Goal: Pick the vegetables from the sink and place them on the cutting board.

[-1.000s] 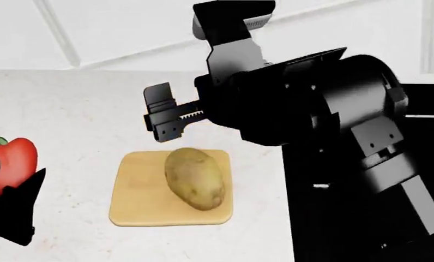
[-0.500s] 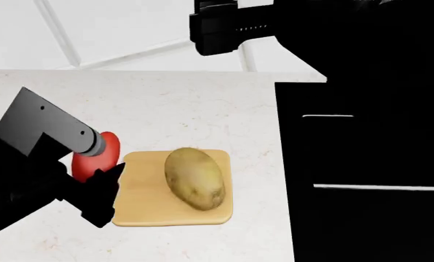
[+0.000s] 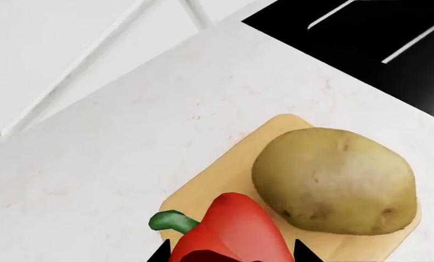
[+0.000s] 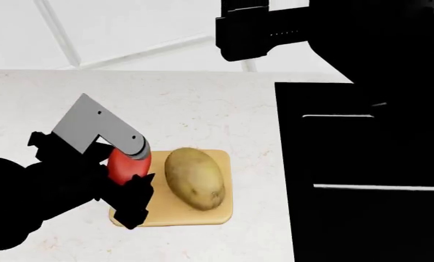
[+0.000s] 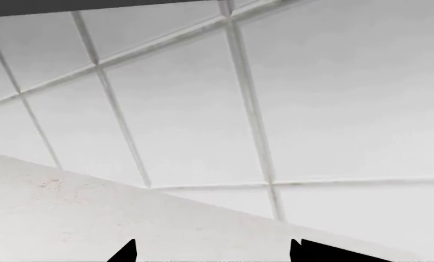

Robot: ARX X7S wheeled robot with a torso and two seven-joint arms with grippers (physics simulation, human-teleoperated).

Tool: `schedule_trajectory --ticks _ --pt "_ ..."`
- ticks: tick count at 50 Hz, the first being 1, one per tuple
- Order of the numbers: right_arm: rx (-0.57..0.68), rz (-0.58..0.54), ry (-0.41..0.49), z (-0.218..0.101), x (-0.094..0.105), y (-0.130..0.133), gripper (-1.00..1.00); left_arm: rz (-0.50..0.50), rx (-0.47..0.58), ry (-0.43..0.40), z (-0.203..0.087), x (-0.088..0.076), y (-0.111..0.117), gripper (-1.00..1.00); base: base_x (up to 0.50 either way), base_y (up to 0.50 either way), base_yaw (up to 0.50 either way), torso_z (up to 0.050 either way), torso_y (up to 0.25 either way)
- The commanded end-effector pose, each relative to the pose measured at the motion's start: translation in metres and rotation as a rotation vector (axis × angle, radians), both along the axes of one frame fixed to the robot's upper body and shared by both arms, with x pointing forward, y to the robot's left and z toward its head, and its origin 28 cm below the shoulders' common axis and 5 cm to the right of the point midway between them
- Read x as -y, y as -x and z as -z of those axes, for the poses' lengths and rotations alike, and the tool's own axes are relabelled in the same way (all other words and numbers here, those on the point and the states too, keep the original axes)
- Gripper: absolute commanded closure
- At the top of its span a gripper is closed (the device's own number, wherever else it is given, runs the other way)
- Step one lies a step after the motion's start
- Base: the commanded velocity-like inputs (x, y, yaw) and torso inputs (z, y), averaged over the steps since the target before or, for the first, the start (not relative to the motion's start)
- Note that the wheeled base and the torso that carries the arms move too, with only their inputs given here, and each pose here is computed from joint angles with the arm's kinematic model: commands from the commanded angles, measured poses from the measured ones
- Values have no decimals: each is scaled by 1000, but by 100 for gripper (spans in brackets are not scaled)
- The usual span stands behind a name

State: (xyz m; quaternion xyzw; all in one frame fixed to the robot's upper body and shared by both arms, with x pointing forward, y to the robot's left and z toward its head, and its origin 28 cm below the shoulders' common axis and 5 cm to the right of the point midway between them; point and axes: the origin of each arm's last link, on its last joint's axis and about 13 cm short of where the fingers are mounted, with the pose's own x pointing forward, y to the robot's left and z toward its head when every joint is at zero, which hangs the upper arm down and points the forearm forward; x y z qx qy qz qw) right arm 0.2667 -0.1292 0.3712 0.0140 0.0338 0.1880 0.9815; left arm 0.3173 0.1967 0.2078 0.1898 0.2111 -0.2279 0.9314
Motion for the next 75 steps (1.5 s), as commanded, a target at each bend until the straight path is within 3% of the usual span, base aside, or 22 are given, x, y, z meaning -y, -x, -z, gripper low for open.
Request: schedule_trajectory --ticks 1,21,22,34,39,41,43,46,49,51,57,62,64,67,69,75 --pt "-5 8 -2 2 4 1 -100 9 -23 -16 8 5 -6 100 0 0 0 0 0" --pt "-37 -11 -16 11 3 1 -100 21 -42 -40 16 8 -4 100 0 0 0 0 0" --pt "-37 -10 -15 11 3 1 -100 24 -40 -40 15 8 -3 -100 0 0 0 0 0" --pt "-34 -12 -27 10 4 4 -100 33 -18 -23 1 9 2 -100 0 0 0 0 0" --pt "-31 -7 -31 10 6 5 -100 24 -3 7 -12 0 9 -100 0 0 0 0 2" --pt "-34 -2 -31 11 6 4 -100 15 -1 32 -18 -5 12 -100 0 0 0 0 0" --pt "-42 3 -33 13 7 3 -100 8 -46 136 -31 -10 19 -100 0 0 0 0 0" --pt "-52 3 -31 16 8 4 -100 -4 -21 203 -49 -19 28 -100 0 0 0 0 0" --pt "-56 7 -31 18 8 5 -100 -28 17 207 -60 -26 32 -100 0 0 0 0 0" --pt "0 69 -32 17 11 6 -100 -36 26 281 -66 -33 38 -100 0 0 0 0 0" --pt "-13 50 -13 21 15 11 -100 -120 112 328 -91 -54 44 -100 0 0 0 0 0" --pt "-19 37 -11 24 14 10 -100 -131 192 409 -132 -56 52 -100 0 0 0 0 0" --pt "-18 38 -3 22 13 5 -100 -196 159 461 -143 -54 49 -100 0 0 0 0 0" --pt "-11 46 -7 13 13 0 -100 -213 149 498 -163 -52 49 -100 0 0 0 0 0" --pt "-3 43 -7 6 13 0 -100 -182 209 430 -173 -49 53 -100 0 0 0 0 0" --pt "30 50 6 -23 15 -5 -100 -203 242 433 -199 -50 49 -100 0 0 0 2 0"
